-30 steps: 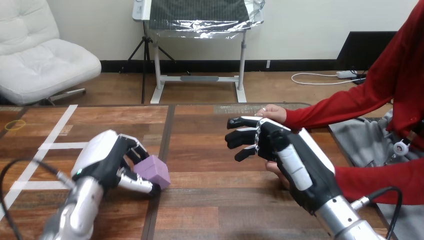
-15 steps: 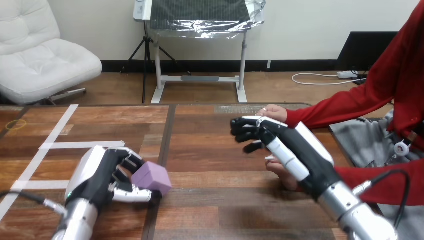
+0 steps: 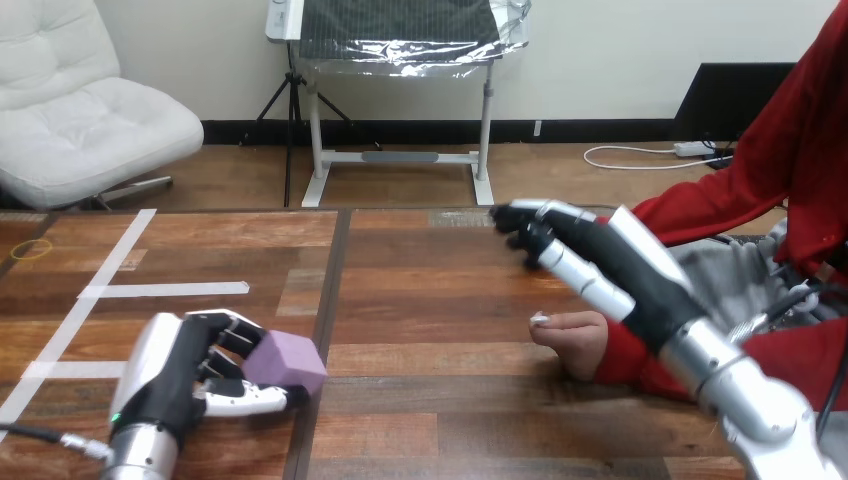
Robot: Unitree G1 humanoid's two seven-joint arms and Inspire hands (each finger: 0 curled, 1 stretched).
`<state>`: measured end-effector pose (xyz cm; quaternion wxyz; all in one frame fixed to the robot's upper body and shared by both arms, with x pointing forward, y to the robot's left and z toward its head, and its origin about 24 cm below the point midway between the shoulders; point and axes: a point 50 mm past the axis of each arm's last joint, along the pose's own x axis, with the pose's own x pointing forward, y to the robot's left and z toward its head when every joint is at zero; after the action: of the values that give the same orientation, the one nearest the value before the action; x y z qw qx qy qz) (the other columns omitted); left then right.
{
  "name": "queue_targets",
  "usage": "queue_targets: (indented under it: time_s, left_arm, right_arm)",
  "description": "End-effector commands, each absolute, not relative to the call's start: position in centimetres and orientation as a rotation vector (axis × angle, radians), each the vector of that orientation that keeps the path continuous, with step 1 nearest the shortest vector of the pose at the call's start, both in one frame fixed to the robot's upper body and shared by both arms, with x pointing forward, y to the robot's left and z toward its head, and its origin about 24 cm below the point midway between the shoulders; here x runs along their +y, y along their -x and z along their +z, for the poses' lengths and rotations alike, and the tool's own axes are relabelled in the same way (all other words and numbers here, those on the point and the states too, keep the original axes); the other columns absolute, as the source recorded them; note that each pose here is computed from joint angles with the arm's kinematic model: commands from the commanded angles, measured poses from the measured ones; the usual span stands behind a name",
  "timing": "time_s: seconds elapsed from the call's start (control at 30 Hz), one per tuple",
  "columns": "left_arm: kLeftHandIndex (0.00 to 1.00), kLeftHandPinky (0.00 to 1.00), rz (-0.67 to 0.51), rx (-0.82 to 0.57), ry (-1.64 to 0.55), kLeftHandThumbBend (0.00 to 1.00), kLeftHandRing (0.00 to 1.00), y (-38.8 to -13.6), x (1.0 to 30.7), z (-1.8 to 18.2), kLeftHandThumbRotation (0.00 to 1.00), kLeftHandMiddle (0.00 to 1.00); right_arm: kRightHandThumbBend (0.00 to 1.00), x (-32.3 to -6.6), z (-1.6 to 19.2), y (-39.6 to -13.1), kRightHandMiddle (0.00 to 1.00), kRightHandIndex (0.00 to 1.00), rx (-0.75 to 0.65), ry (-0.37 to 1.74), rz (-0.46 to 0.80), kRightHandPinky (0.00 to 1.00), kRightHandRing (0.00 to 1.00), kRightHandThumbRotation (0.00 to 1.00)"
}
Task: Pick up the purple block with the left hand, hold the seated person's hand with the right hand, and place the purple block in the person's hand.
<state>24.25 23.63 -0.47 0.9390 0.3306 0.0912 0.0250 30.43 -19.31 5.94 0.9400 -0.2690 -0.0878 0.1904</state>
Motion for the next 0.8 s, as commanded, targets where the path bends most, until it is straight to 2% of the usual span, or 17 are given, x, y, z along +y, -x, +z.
queue_targets:
  time_s: [0.0,0.23,0.53,0.77]
  left_arm:
    - [0.43,0.36,0.17,-0.122,-0.605,0.69,0.39,-26.6,23.5,5.6,0.0,0.42]
    - [0.43,0.36,0.188,-0.136,-0.59,0.69,0.39,-26.5,23.8,5.7,0.0,0.42]
    - [0.43,0.35,0.205,-0.16,-0.578,0.69,0.39,-26.4,23.8,5.9,0.0,0.42]
    - [0.43,0.35,0.214,-0.175,-0.562,0.69,0.39,-26.4,23.6,6.1,0.0,0.41]
  right_arm:
    - [0.58,-19.8,11.8,-33.5,0.8,0.8,-0.388,0.61,0.305,0.71,0.79,0.95]
    - [0.55,-20.5,12.3,-34.1,0.8,0.79,-0.395,0.654,0.278,0.7,0.79,0.95]
    - [0.61,-21.4,12.4,-34.7,0.8,0.79,-0.373,0.718,0.248,0.68,0.78,0.95]
    - [0.64,-22.0,12.0,-35.0,0.81,0.8,-0.328,0.762,0.247,0.66,0.78,0.89]
